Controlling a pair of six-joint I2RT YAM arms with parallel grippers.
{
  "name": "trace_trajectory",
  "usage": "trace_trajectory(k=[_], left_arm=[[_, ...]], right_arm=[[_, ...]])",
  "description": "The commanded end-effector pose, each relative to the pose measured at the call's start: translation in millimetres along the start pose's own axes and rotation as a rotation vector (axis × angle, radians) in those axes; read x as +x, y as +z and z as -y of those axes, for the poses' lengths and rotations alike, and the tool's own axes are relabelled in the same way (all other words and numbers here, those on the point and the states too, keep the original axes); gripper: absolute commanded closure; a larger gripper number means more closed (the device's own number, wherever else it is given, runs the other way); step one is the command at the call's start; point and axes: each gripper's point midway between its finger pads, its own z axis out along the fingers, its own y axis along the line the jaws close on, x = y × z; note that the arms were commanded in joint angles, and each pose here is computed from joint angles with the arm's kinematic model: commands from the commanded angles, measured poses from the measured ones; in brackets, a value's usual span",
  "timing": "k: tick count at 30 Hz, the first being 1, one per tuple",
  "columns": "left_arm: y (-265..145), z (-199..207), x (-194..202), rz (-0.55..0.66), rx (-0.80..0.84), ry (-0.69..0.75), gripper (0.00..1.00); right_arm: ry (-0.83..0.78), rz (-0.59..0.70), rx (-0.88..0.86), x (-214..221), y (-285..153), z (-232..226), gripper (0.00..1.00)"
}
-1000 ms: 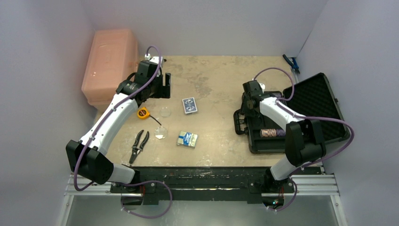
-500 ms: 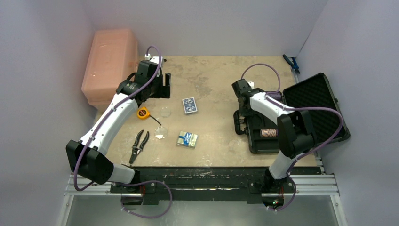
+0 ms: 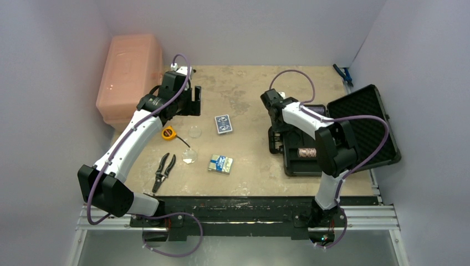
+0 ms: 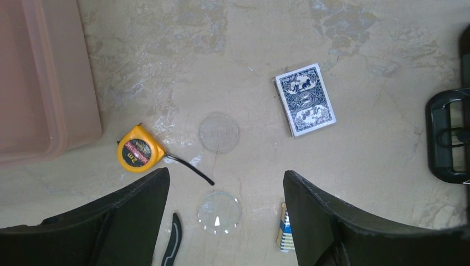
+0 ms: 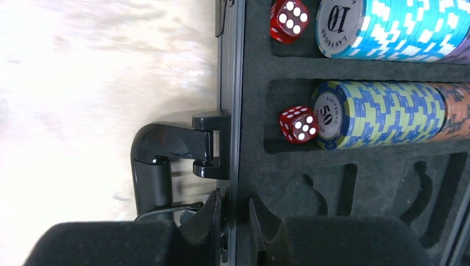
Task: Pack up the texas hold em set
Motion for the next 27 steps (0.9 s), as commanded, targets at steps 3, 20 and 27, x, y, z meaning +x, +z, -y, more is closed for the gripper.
trace_trajectory(k=[3, 20, 27], left_arm=[[-3.6, 0.5, -13.3, 0.054, 0.0, 0.005, 0.25], [-3.2, -4.7, -12.6, 0.055, -0.027, -0.001, 0.24], [-7.8, -5.3, -16.3, 0.07, -0.027, -0.001, 0.22]], right_arm=[[0.025, 0.207, -0.467, -57.5, -35.9, -135.1, 1.0], [0.014, 0.277, -0.572, -96.0, -67.0, -181.5, 0.79], [0.015, 0.331, -0.589, -114.1, -97.7, -174.0, 0.43]])
